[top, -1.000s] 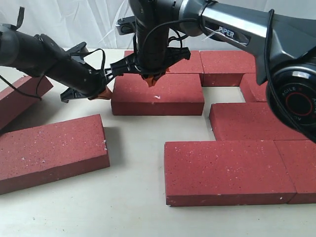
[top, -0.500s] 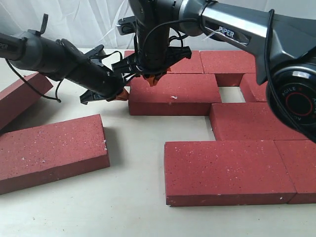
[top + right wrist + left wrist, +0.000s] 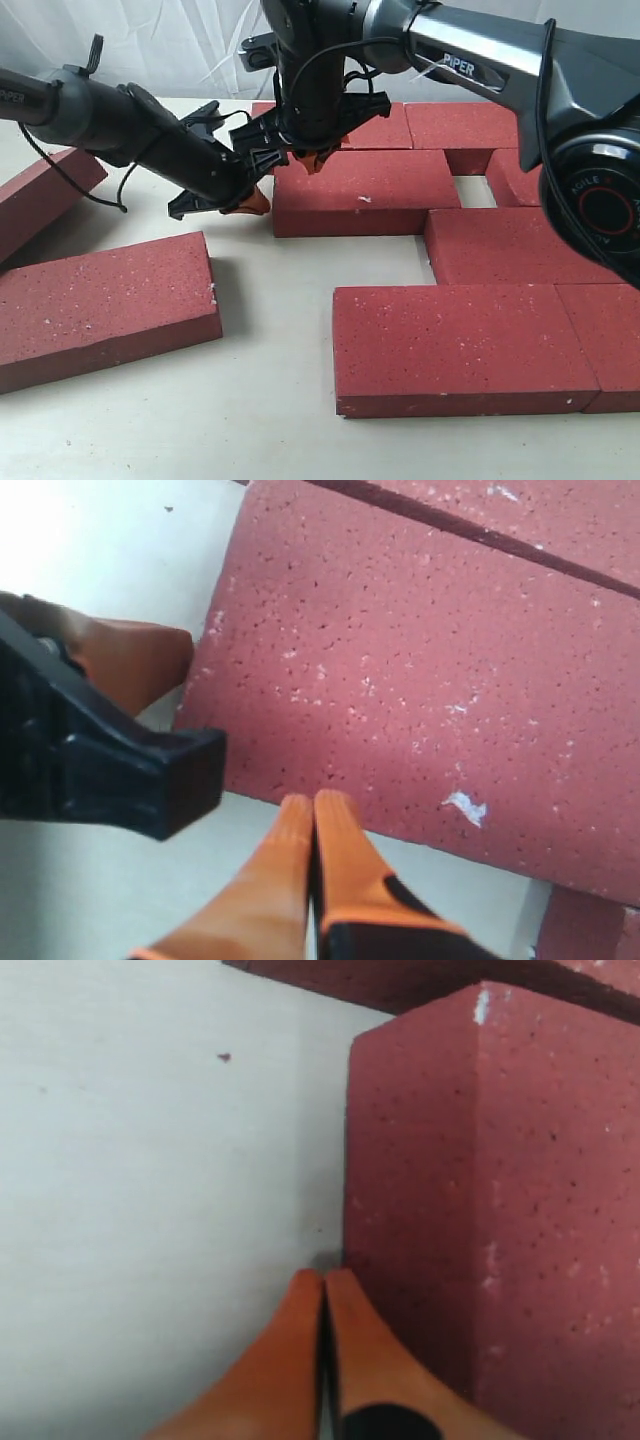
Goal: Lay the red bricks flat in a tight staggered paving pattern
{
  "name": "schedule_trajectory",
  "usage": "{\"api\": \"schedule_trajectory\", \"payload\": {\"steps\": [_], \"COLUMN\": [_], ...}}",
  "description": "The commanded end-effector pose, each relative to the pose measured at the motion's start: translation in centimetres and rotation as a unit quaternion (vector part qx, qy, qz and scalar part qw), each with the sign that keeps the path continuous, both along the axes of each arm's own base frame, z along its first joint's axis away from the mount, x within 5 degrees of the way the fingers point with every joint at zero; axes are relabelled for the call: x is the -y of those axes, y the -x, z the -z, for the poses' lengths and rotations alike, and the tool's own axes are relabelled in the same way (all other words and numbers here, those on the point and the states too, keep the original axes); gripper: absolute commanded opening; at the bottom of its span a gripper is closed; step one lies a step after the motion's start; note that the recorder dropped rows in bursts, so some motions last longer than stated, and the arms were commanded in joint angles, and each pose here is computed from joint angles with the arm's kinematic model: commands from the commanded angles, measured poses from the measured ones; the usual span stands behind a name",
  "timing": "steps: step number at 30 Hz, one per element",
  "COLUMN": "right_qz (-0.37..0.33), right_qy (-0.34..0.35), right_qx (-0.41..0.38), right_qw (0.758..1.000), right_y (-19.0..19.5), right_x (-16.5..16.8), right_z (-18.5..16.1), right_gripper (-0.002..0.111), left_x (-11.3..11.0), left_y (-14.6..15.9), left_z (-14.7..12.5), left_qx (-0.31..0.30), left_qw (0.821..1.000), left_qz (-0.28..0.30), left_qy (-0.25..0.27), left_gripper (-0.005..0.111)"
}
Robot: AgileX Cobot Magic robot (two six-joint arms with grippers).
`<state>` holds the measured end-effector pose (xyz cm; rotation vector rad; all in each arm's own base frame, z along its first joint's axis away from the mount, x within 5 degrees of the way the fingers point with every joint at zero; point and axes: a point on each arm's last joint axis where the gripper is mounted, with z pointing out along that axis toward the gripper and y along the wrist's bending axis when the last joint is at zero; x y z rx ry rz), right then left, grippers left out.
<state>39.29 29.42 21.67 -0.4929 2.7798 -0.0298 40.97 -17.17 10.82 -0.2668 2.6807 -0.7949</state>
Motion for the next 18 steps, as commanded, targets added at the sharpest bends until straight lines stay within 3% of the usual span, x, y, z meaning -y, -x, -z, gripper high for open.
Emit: {"api": "schedule_trajectory", "payload": {"steps": [1,9,18], "right_qz": [0.010,0.020,0.008], "right_qy": [-0.016,-0.134,-0.159], "right_qx": [-0.006,-0.048,-0.027], "right_qw": [1.000,0.990,0.987], "right_y": [0.0,-1.2,-1.2], "right_x": [0.6,2.2,1.1], "right_z": [-1.0,-2.4,-2.7], "right_gripper": [-0.001,-0.001,-0.001], "left_x": [-2.4,-8.3,-11.0], "left_y": [-0.6,0.2,3.8], "left_z": [-1.0,-5.2,-12.5], "left_qx": [-0.002,-0.027,0.015], "left_qw": [1.000,0.997,0.983], "left_qz": [0.016,0.062,0.069], "left_qy": [-0.010,-0.044,-0.168], "left_gripper": [0.000,0.000,0.000]}}
